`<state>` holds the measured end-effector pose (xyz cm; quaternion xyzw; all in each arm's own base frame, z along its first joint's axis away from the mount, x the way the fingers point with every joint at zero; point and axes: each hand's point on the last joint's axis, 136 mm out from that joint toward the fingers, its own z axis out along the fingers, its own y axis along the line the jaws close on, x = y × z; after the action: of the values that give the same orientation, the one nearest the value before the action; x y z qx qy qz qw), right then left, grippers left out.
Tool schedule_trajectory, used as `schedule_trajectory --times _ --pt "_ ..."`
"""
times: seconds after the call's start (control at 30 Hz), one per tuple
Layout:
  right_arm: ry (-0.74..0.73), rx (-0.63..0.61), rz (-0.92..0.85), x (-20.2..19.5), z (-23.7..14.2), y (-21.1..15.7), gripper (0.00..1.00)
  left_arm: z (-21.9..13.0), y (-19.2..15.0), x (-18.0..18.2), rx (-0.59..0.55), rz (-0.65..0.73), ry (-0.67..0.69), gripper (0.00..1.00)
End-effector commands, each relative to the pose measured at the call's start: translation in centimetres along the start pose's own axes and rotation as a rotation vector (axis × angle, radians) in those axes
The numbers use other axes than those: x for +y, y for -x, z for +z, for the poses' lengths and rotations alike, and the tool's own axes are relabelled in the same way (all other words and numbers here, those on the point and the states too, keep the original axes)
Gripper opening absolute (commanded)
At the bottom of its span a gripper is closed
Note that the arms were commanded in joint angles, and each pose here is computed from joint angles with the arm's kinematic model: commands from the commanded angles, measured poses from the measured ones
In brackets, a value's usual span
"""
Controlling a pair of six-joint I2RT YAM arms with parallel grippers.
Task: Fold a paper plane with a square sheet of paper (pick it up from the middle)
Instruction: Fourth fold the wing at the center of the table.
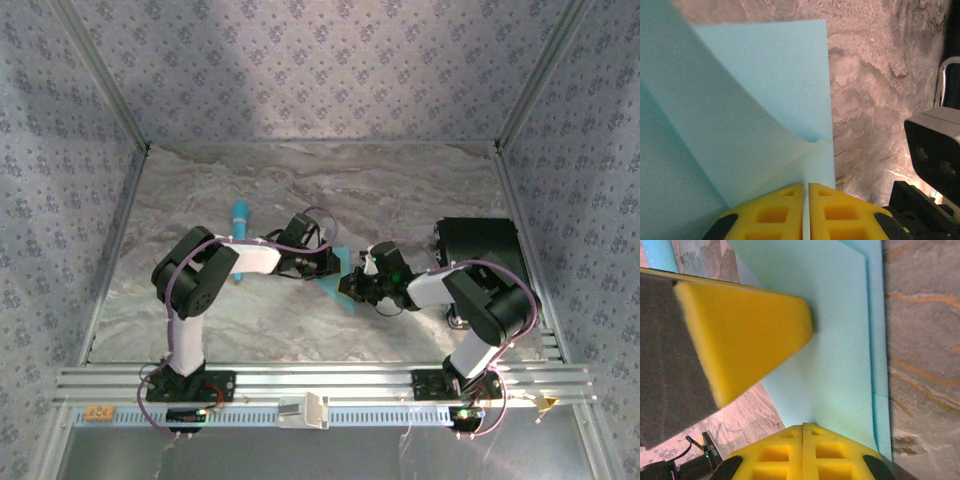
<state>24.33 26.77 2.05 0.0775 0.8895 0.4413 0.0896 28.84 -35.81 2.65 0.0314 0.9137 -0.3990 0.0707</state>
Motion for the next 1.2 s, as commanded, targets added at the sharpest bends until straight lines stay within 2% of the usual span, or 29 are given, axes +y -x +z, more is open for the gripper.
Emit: schedule_trajectory --times 0.0,0.2,0.33,0.43,0.53,0.67,0.83,1.17 --pt "-0.155 0.063 0.130 -5.1 -0.2 -2.5 0.00 -1.3 0.7 -1.3 -0.030 0.044 0.000 0.11" --pt "-0.158 0.067 0.140 -5.4 -0.1 -2.6 0.00 -0.5 -0.9 -1.7 0.009 0.057 -0.033 0.06" --pt "-0.156 0.063 0.142 -5.4 -0.1 -2.5 0.00 0.3 -1.5 -1.0 0.045 0.042 -0.009 0.06" --pt "-0.152 0.061 0.142 -5.3 -0.1 -2.5 0.00 1.0 -1.7 0.7 0.063 0.003 0.067 0.04" --pt "-0.147 0.050 0.134 -5.0 -0.4 -2.3 0.00 1.1 -1.7 4.0 0.069 -0.050 0.204 0.02" --pt "-0.153 0.041 0.110 -4.3 -0.9 -1.9 0.00 1.1 -1.9 6.1 0.079 -0.102 0.249 0.01" --pt "-0.158 0.028 0.131 -4.5 -1.6 -2.1 0.00 1.3 -2.3 6.7 0.093 -0.110 0.260 0.00" --pt "-0.225 0.110 0.126 -6.1 -2.7 -5.0 0.00 1.5 -2.3 6.7 0.102 -0.112 0.256 0.00"
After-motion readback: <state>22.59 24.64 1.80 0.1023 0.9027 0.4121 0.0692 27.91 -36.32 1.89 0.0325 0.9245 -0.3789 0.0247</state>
